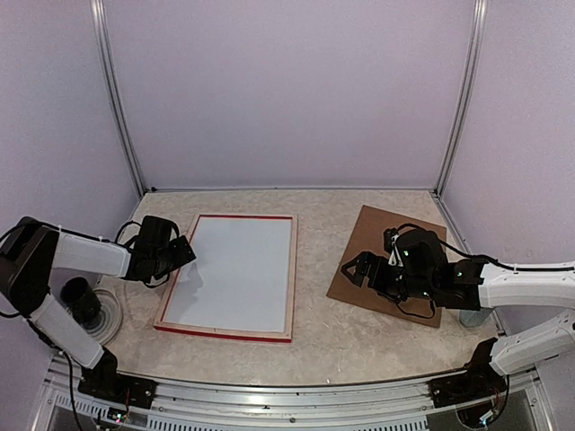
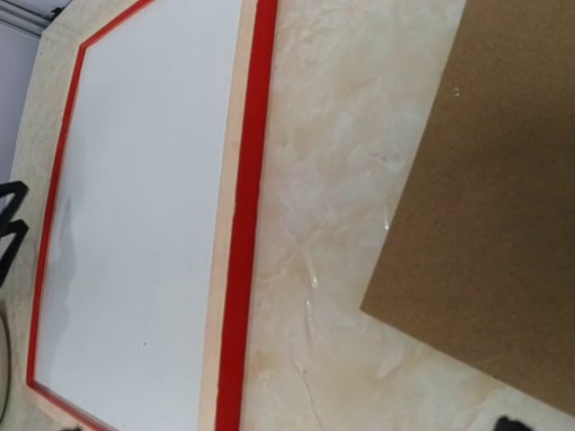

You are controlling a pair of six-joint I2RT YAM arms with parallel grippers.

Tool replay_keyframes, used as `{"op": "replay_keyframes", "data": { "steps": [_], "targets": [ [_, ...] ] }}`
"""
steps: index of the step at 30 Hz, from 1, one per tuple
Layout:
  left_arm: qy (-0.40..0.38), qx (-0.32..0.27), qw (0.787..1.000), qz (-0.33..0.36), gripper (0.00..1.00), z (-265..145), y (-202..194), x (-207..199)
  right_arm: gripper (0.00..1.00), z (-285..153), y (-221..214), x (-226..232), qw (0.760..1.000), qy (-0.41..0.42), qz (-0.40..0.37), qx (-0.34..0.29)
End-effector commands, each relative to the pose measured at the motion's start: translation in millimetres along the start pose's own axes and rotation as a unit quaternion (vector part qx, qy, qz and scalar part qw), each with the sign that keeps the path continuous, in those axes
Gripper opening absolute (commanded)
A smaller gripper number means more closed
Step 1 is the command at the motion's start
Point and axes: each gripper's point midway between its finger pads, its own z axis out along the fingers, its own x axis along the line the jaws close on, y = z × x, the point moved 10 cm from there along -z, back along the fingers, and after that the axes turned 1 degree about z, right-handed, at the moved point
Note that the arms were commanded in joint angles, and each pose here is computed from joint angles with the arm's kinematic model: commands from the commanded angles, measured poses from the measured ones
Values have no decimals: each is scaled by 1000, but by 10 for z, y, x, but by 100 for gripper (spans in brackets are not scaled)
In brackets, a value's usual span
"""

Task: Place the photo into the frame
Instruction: Move the photo frame to the frame body.

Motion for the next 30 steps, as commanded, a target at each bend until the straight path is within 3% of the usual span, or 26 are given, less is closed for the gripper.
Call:
{"op": "replay_keyframes", "data": {
  "steps": [1,11,18,30],
  "targets": [
    [-13,20,1000,11,83,108,-101,28,99,15,7,-7,1000,1,-3,0],
    [-53,48,997,-14,65,96,-258,39,99,37,5,0,1000,2,-2,1],
    [-67,51,996,-6,62,76,-341,-87,99,36,13,-26,1000,-16,-1,-4],
    [-73,47,996,26,63,148,-365,-376,99,-226,211,-298,994,-84,16,-64]
  ]
}}
